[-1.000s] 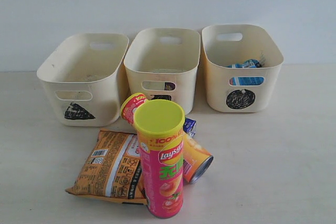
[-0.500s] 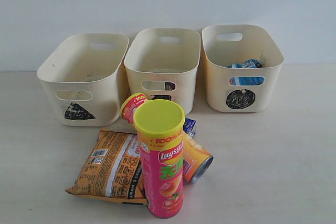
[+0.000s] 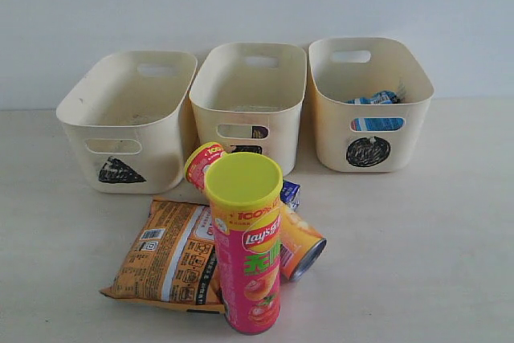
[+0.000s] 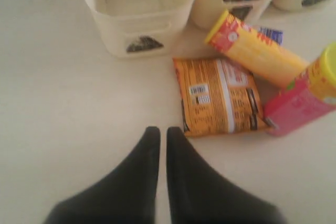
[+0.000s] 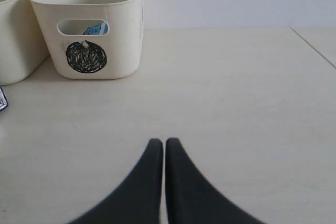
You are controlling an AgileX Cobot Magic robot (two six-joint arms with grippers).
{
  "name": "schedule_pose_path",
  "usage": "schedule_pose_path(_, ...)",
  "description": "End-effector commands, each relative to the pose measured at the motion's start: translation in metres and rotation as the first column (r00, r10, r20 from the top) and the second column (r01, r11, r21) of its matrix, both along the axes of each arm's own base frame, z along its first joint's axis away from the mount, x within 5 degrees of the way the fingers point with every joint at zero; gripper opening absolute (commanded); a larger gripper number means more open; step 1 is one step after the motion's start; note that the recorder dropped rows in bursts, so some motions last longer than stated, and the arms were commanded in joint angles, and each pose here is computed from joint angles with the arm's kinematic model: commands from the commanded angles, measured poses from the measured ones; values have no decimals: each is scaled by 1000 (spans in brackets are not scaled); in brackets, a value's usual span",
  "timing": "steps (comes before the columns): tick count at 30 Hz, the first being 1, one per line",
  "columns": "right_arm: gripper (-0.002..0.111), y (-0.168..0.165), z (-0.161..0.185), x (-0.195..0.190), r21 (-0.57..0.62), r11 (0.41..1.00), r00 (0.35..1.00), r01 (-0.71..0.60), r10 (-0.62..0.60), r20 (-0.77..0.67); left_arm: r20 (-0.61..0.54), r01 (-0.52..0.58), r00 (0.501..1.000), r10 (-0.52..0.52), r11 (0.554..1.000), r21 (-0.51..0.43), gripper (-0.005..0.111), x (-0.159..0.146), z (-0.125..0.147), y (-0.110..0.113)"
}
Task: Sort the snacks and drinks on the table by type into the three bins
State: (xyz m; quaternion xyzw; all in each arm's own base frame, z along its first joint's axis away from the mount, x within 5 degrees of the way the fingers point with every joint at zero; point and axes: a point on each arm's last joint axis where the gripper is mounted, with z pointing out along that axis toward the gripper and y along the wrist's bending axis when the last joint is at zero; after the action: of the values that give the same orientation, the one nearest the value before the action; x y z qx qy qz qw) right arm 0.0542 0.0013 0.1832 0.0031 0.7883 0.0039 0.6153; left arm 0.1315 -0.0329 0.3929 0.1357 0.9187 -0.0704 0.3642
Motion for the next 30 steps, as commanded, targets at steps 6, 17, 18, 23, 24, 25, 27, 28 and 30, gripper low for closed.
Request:
schedule_pose_path(6, 0, -1, 1, 0, -3, 1000, 1000, 8, -8, 16, -299, 85, 949, -99, 995, -59, 4, 48, -38, -32)
schedule_pose_path(17, 0, -1, 1, 0, 0, 1000, 1000, 8, -8, 12, -135, 499, 815, -563, 801, -330, 68, 74, -60, -77)
schedule_pose_path(18, 0, -1, 1, 0, 0, 1000, 1000, 8, -8, 12, -100, 539, 795, -598, 773, -336, 71, 73, -65, -79)
schedule_pose_path(23, 0, -1, 1, 0, 0, 1000, 1000, 8, -8, 12, 78, 808, 571, -817, 544, -226, 82, 54, -99, -97)
schedule_pose_path(24, 0, -1, 1, 0, 0, 1000, 1000, 8, -8, 12, 90, 817, 563, -822, 536, -213, 85, 52, -104, -99)
schedule_pose_path(25, 0, -1, 1, 0, 0, 1000, 1000, 8, -8, 12, 101, 814, 570, -815, 545, -202, 88, 52, -109, -101)
schedule_pose_path(27, 0, -1, 1, 0, 0, 1000, 1000, 8, -8, 12, 122, 793, 605, -787, 584, -171, 95, 55, -117, -102)
schedule_pose_path(28, 0, -1, 1, 0, 0, 1000, 1000, 8, -8, 12, 147, 781, 624, -767, 609, -138, 100, 57, -122, -103)
schedule_pose_path(30, 0, -1, 1, 0, 0, 1000, 1000, 8, -8, 12, 198, 785, 616, -763, 615, -72, 104, 59, -128, -106)
